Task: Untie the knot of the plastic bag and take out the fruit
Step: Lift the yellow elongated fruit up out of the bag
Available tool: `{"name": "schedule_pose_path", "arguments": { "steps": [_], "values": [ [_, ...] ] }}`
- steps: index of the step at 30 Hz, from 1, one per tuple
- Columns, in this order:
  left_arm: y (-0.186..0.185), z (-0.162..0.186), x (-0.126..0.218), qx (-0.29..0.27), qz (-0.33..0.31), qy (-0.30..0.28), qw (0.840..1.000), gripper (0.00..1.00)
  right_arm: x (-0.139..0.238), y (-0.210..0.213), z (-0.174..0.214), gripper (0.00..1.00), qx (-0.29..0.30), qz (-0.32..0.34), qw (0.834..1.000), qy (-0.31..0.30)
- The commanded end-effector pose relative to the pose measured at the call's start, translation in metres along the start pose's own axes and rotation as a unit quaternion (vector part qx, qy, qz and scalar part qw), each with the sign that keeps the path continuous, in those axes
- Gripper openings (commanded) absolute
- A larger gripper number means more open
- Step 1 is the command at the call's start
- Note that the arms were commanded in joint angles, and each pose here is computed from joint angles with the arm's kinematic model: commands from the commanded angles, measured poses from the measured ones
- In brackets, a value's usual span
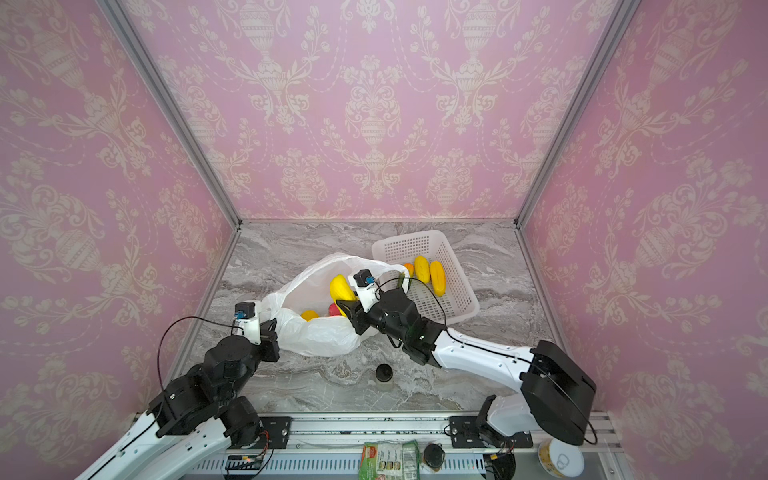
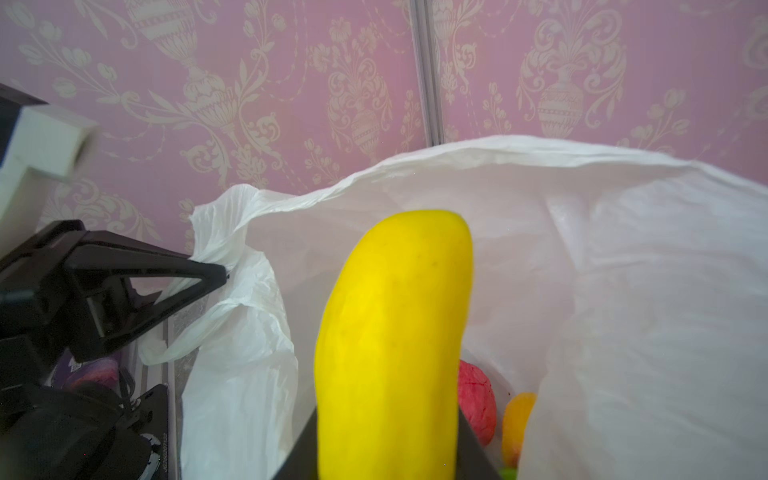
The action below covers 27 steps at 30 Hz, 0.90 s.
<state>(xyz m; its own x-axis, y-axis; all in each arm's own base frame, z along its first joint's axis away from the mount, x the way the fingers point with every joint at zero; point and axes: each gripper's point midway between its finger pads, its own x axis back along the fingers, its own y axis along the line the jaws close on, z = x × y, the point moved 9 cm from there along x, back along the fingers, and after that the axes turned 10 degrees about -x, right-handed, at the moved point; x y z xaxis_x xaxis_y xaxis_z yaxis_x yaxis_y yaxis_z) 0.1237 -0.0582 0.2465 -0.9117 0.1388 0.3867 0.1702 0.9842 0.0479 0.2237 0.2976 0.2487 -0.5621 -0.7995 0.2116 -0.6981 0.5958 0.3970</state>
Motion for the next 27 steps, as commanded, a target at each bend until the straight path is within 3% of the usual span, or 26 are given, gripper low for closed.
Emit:
{"name": "schedule_pose_path", "arguments": {
  "steps": [1, 5, 10, 21, 25, 27],
  "values": [
    [0.001, 0.002, 0.001, 0.008, 0.001, -0.002, 1.0, 0.0, -0.027, 0.007, -0.004, 0.16, -0.026, -0.033, 0.999, 0.017],
    [0.0, 0.002, 0.0, 0.003, -0.002, 0.001, 1.0, 0.0, -0.056, 0.016, -0.006, 0.13, -0.028, -0.047, 0.997, 0.045],
    [-0.001, 0.002, -0.002, 0.002, 0.002, 0.005, 1.0, 0.0, -0.076, 0.042, -0.026, 0.13, 0.022, -0.041, 0.998, 0.042],
    [0.0, 0.002, -0.001, 0.002, -0.002, 0.003, 1.0, 0.0, -0.037, 0.04, -0.067, 0.22, 0.118, 0.082, 0.988, -0.056],
    [0.0, 0.002, -0.001, 0.002, -0.004, 0.001, 1.0, 0.0, -0.026, 0.028, -0.065, 0.15, 0.072, 0.069, 0.994, -0.052],
    [0.0, 0.001, -0.001, 0.001, -0.006, 0.002, 1.0, 0.0, -0.02, 0.02, -0.071, 0.15, 0.01, -0.015, 0.999, -0.048]
  ]
}}
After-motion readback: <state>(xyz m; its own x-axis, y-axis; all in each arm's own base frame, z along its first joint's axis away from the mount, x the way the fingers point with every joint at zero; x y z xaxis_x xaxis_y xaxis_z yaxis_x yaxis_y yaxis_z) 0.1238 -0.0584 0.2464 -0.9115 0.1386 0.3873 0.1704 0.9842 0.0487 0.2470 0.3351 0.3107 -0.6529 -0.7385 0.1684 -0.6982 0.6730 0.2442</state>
